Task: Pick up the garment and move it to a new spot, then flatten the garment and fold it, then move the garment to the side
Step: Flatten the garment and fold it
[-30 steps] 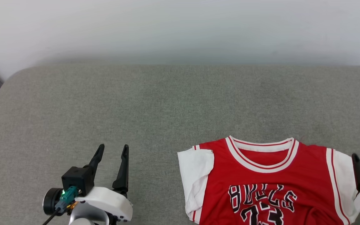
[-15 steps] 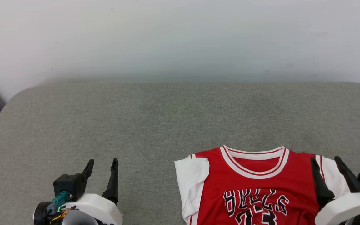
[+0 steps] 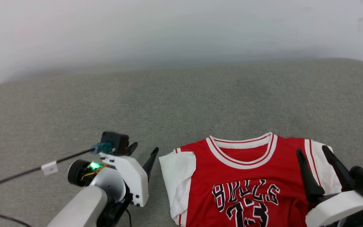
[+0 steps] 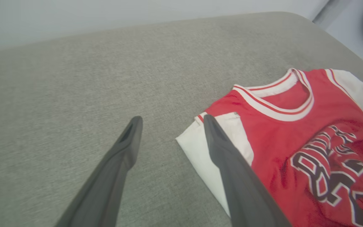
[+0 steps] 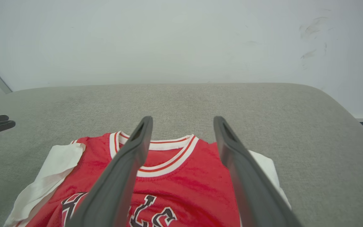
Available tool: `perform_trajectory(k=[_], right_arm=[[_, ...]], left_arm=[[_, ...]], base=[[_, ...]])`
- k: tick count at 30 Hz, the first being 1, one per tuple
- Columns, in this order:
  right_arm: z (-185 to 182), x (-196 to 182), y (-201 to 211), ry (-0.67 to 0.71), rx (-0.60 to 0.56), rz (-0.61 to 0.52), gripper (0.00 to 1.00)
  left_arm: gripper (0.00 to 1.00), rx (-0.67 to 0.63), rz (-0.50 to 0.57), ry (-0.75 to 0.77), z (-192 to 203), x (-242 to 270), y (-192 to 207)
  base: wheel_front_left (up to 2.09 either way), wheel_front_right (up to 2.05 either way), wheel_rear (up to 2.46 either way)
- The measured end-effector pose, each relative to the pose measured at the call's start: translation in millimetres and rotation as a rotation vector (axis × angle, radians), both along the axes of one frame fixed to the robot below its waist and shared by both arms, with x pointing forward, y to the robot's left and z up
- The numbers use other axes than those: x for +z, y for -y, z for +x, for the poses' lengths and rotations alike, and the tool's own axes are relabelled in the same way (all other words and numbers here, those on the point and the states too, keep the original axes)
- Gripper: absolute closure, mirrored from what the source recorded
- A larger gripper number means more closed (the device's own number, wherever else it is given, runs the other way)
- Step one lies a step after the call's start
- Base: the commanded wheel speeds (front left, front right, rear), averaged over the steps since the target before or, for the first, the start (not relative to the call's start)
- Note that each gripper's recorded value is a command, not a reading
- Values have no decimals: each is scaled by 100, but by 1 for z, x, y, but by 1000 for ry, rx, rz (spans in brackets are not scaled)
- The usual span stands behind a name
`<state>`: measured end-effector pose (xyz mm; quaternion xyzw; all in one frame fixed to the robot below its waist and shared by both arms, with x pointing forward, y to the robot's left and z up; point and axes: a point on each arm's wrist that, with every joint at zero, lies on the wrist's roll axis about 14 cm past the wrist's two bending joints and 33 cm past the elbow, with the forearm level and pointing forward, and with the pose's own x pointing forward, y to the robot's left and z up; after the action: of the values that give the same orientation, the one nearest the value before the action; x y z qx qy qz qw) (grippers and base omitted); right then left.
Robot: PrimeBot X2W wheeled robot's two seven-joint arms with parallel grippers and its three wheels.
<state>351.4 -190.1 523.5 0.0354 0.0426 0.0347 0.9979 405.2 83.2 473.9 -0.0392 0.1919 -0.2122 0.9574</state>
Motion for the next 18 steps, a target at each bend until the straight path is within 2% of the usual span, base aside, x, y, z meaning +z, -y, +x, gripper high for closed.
perform_trajectory(k=[7, 16, 17, 18], right_arm=[[15, -13, 5, -39, -18, -8, 0], [25, -32, 11, -91, -40, 0, 0], [25, -33, 12, -93, -43, 0, 0], [25, -34, 12, -96, -45, 0, 0]], left_arm=[[0, -191, 115, -218, 12, -44, 31], [2, -372, 289, -489, 0, -99, 45], [48, -384, 300, -504, -1, -100, 47], [67, -398, 313, -519, -2, -101, 48]], base=[[0, 0, 0], [0, 0, 0], [0, 0, 0], [0, 0, 0]])
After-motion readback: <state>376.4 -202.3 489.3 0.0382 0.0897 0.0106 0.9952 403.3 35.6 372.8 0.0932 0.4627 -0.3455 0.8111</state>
